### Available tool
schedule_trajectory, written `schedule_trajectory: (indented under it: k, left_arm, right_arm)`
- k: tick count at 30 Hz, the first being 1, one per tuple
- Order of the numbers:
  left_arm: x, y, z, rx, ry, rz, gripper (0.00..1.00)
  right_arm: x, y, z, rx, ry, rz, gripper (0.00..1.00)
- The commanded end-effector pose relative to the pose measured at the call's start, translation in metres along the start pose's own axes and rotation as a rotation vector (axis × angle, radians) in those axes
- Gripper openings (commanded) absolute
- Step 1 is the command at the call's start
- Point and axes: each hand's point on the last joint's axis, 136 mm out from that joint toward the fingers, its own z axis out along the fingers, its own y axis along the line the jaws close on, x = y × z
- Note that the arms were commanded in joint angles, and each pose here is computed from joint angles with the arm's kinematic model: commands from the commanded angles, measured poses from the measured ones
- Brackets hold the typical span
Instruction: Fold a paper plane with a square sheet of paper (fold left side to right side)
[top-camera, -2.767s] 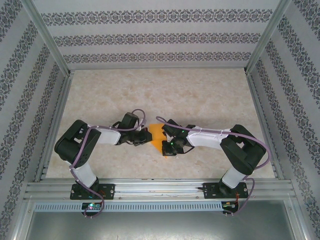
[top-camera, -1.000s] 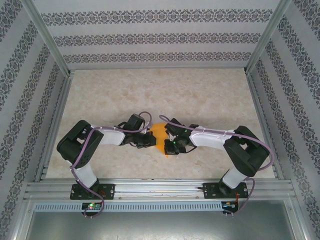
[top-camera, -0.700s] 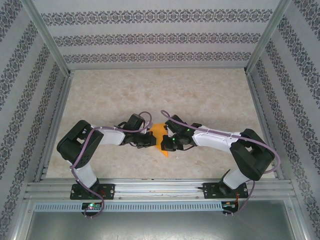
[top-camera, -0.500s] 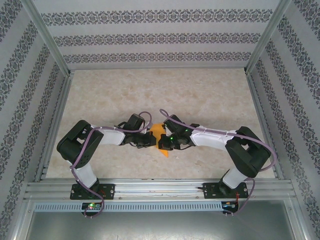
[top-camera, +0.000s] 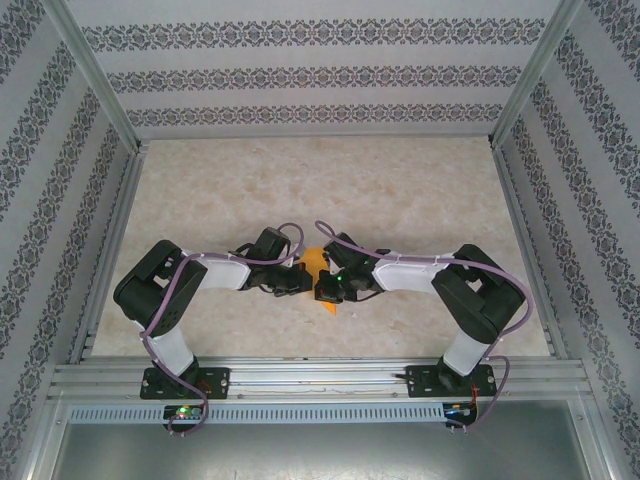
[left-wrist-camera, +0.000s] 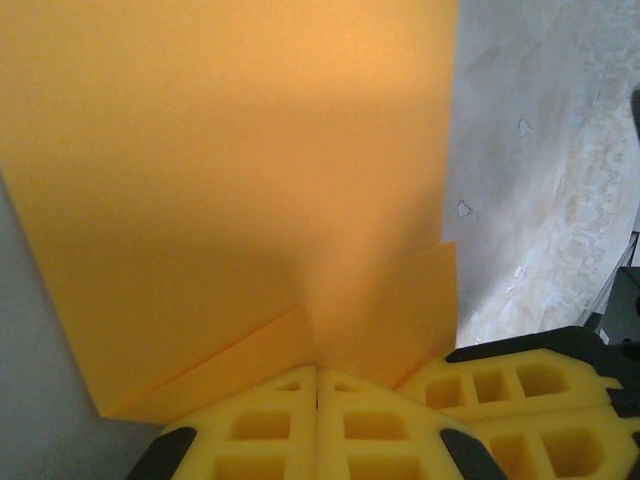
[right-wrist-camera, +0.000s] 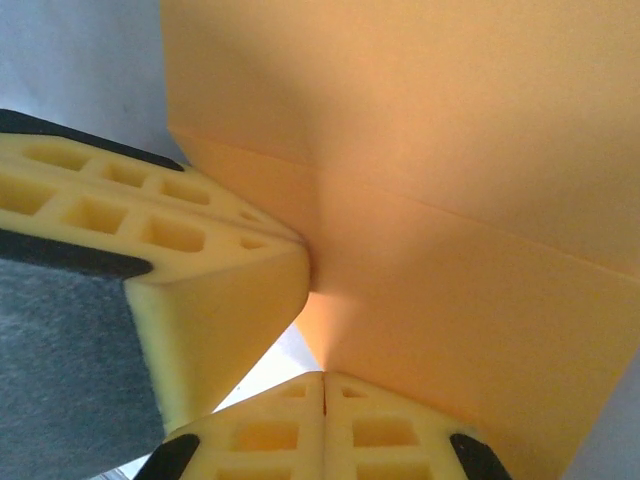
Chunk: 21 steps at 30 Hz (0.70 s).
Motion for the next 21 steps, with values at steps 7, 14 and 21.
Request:
schedule_trajectory:
  k: [7,14,21]
  left_arm:
    - [0.02,0.041,0.007,-0.158,0.054,-0.044,0.0]
    - [0.02,0.045,0.006,-0.189,0.058,-0.036,0.0]
    - [0.02,0.049,0.007,-0.203,0.06,-0.038,0.0]
  right_arm:
    - [0.013,-0.027,0.008,0.093,0.034,0.034,0.0]
    - [0.019,-0.03,0.006,0.114,0.057,0.034,0.0]
    - [0.027,-0.035,0.001,0.139,0.076,0.033,0.0]
